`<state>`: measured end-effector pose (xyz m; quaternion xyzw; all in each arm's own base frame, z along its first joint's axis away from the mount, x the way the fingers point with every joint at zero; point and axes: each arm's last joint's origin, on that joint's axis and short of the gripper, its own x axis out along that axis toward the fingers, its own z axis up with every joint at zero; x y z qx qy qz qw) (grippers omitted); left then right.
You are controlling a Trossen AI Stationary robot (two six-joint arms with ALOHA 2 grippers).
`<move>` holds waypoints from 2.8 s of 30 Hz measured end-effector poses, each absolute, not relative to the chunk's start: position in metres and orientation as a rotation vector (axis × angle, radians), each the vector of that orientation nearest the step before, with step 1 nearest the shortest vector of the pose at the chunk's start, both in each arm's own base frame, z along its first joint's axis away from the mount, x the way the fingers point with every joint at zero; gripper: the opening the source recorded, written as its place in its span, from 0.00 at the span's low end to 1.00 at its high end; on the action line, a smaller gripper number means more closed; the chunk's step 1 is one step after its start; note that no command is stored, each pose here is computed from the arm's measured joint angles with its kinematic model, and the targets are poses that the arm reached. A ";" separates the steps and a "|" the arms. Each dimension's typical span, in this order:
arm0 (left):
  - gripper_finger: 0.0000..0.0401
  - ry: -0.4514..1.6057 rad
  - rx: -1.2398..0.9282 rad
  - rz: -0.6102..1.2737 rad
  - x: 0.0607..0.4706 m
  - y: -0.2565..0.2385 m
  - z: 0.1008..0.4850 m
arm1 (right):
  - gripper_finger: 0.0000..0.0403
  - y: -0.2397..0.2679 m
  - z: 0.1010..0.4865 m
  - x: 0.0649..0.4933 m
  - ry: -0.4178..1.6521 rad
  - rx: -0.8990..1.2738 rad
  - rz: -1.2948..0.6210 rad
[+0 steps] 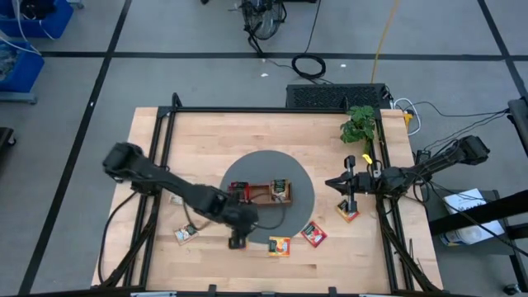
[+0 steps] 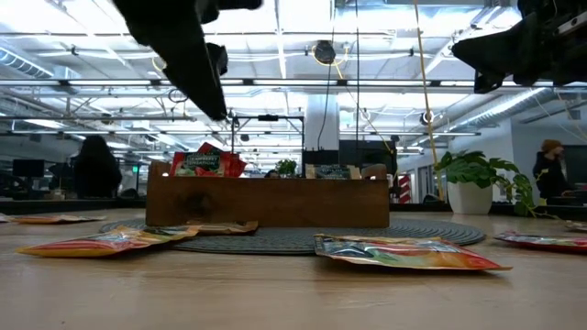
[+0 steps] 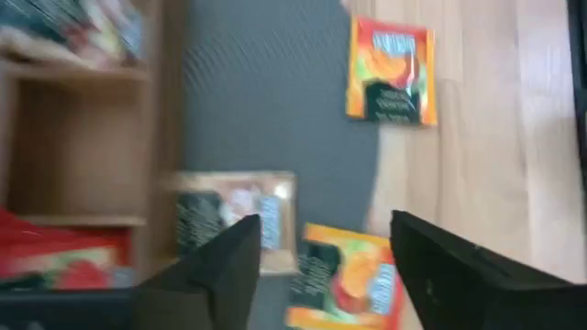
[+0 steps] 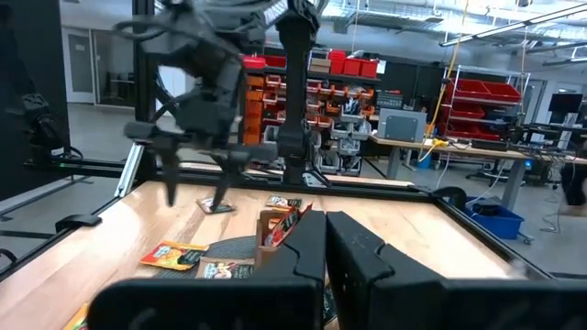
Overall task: Pick & Place Tea
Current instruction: Put the yellow tea bag into the right section of the wooden organizer
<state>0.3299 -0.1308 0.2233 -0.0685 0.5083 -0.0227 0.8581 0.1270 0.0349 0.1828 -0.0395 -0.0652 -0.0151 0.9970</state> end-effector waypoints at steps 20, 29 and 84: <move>0.79 1.240 -0.969 0.856 0.388 -0.118 0.182 | 0.00 0.035 0.187 0.126 -0.171 -0.088 -0.035; 0.80 1.268 -1.058 1.027 0.392 -0.119 0.149 | 0.00 0.034 0.191 0.126 -0.208 -0.119 -0.039; 0.04 1.239 -0.888 0.874 0.401 -0.143 0.185 | 0.00 0.034 0.192 0.125 -0.225 -0.118 -0.040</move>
